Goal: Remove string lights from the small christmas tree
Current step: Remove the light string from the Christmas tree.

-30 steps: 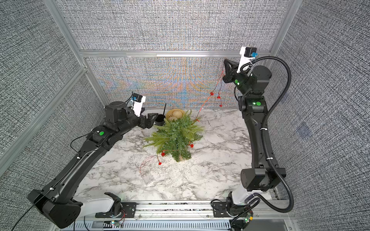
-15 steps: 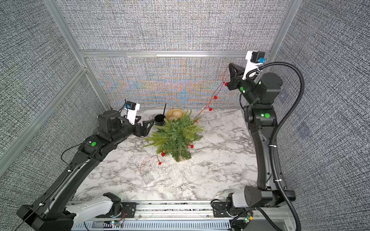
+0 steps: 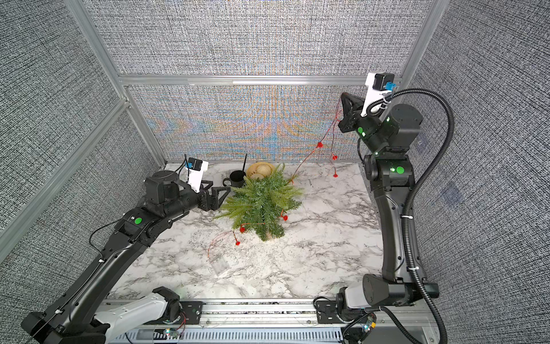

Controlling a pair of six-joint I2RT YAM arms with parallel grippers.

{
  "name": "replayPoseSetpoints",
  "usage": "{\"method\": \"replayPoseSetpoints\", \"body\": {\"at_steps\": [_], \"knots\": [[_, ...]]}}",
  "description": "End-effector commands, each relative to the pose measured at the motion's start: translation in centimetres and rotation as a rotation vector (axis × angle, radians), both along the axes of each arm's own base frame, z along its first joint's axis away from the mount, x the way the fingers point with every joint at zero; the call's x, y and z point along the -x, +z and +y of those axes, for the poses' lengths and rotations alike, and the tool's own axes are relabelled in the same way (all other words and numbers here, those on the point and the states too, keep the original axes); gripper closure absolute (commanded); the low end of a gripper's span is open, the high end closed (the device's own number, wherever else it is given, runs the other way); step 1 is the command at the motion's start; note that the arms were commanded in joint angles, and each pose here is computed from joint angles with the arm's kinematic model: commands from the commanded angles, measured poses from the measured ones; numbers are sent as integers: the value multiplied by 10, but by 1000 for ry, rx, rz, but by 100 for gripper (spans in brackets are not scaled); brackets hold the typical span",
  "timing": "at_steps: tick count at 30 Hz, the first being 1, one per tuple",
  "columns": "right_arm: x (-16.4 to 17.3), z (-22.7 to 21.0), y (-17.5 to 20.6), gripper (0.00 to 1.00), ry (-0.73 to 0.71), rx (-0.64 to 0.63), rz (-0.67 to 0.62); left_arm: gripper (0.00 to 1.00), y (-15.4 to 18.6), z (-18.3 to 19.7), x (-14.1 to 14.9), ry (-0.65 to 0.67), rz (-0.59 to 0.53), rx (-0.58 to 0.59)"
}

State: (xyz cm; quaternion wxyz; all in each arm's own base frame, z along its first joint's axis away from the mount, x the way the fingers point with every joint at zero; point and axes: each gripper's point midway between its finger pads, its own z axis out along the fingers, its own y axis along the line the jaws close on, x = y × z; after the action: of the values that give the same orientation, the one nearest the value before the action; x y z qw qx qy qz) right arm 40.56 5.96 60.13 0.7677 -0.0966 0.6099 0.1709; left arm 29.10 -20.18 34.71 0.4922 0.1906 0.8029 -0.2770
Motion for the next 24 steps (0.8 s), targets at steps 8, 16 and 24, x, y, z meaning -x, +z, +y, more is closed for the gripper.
{"method": "replayPoseSetpoints", "body": {"at_steps": [8, 16, 24], "knots": [[-9, 0, 18, 100, -5, 21, -25, 18, 10, -2, 0, -13, -32, 16], [-7, -23, 7, 100, -135, 88, 1, 18, 11, 0, 4, -21, -48, 6], [-12, -66, -52, 100, -273, 90, 143, 18, 12, -2, 4, -33, -51, 1]]}}
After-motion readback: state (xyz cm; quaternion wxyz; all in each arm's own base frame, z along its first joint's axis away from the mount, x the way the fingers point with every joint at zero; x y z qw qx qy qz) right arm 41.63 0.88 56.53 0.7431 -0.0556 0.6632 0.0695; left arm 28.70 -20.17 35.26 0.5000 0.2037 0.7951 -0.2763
